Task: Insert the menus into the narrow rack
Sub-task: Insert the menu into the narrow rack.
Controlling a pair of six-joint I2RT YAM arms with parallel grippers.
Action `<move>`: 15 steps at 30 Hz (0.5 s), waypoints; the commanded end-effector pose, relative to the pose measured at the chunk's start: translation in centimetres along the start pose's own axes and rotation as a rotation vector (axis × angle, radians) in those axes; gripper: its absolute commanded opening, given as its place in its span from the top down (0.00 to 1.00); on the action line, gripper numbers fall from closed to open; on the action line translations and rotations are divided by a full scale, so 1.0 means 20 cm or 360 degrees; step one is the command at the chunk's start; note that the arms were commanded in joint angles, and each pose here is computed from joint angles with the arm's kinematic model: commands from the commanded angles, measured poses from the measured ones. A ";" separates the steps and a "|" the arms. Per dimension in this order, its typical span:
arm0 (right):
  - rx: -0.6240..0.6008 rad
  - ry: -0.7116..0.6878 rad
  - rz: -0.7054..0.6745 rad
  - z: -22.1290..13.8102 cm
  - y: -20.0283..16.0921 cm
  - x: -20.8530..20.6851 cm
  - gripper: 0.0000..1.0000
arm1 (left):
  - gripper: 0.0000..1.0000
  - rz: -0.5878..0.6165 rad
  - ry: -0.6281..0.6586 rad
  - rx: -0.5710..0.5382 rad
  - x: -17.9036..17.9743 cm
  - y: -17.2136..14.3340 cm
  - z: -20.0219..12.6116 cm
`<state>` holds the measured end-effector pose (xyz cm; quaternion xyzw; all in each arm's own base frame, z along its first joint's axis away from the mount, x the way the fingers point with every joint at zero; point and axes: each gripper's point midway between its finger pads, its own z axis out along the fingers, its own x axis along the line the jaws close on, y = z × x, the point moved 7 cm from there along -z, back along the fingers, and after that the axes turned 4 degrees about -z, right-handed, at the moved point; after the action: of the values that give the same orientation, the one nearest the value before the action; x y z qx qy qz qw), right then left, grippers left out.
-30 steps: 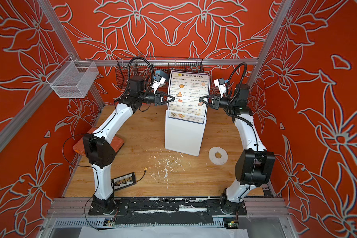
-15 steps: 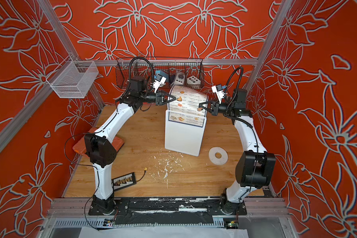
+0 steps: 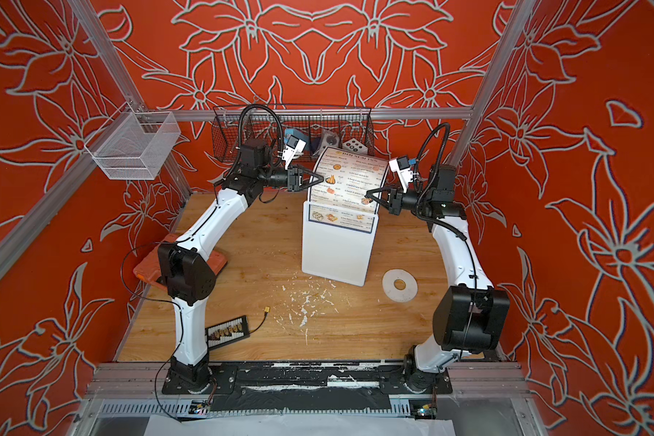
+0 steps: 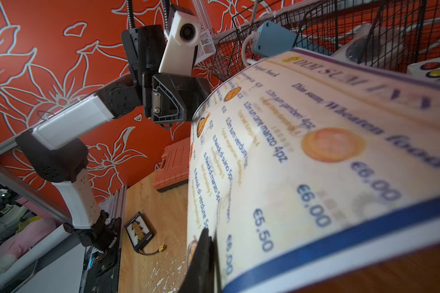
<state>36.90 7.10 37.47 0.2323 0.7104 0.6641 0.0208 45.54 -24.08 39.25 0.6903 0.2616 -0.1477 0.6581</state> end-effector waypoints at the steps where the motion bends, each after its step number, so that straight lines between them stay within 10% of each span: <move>1: -0.0037 -0.0033 -0.0055 -0.01 0.07 0.01 0.87 | 0.56 0.0092 -0.0064 -0.0032 -0.06 0.05 0.01; 15: -0.0079 -0.0017 -0.0060 0.00 0.15 0.03 0.76 | 0.79 0.0106 -0.0068 -0.0005 -0.05 0.03 0.04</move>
<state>37.13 7.11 38.04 0.2436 0.7028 0.6682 0.0160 45.18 -24.72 39.67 0.6919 0.2437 -0.1476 0.6634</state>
